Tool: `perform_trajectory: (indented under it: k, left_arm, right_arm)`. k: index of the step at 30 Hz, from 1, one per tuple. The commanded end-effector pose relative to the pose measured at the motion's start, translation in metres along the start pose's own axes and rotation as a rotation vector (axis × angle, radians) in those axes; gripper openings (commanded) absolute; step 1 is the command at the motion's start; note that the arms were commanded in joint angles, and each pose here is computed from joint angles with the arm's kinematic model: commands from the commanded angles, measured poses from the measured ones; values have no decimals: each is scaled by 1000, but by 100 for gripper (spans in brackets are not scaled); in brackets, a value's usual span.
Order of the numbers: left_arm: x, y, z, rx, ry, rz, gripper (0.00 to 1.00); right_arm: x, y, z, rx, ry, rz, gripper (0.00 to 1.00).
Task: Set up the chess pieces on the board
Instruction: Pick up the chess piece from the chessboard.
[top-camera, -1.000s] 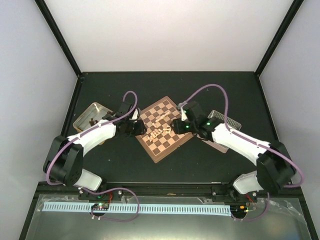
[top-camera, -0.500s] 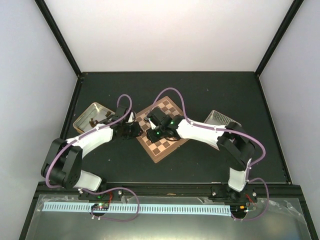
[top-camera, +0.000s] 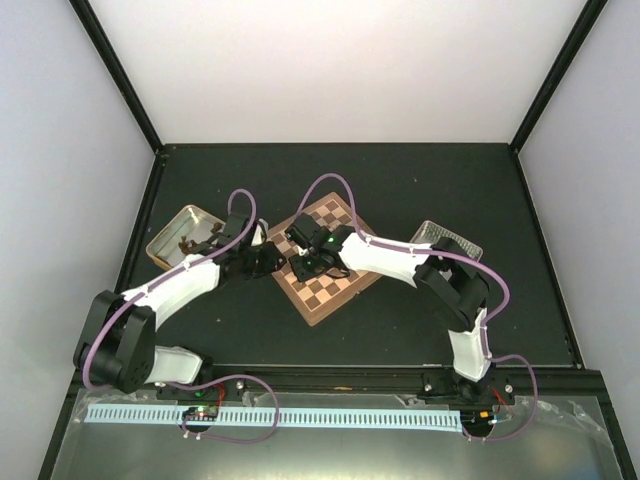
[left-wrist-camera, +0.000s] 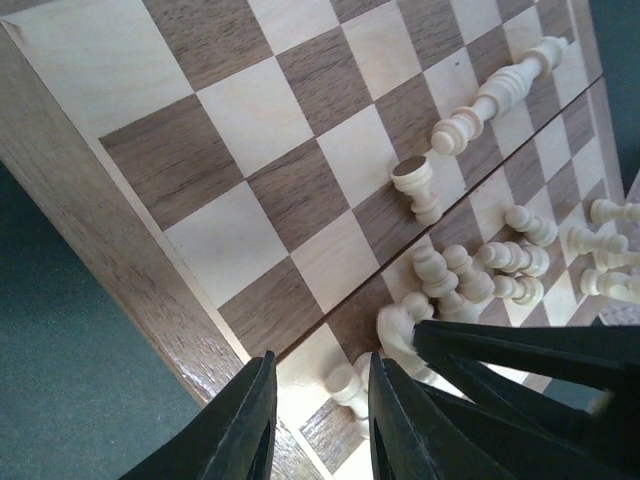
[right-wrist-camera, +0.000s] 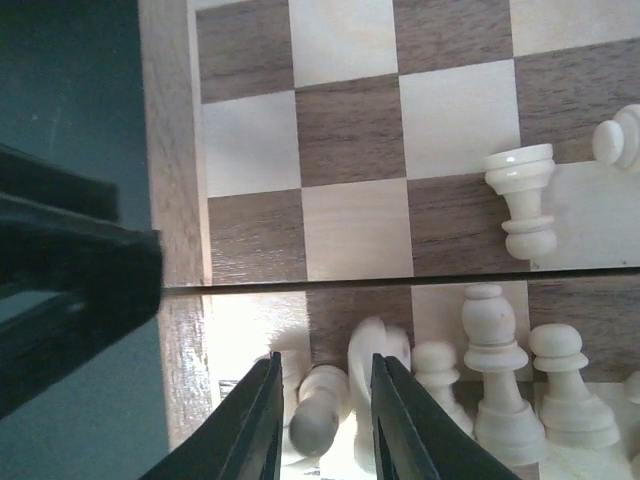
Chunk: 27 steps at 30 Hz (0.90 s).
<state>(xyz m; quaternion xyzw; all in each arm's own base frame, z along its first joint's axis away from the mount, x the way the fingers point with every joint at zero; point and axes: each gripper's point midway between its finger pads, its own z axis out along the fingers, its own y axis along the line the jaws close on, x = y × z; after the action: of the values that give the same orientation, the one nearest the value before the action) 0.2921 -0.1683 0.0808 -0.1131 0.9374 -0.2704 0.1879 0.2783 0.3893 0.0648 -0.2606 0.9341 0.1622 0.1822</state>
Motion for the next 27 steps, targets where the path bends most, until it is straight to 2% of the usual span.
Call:
perform_trajectory:
  k: [1,10,19,23,27]
  left_arm:
    - [-12,-8,-14,31,-63,-12,27]
    - [-5,-8,-13,39,-39,-19,29]
    - [-1,-13,-9,75,-7,-22,34]
    - [1,-13,-6,80,5,-24,34]
    - [2,-14,-3,87,17,-23,34]
  right_arm:
    - [1,-4,4,26,17,10,25]
    - [-7,0,0,12,-11,7,13]
    - [-40,3,-43,-19,-201,30,12]
    - [-39,-17,-58,33,-247,76,12]
    - [-21,-56,-64,150,-236,142,13]
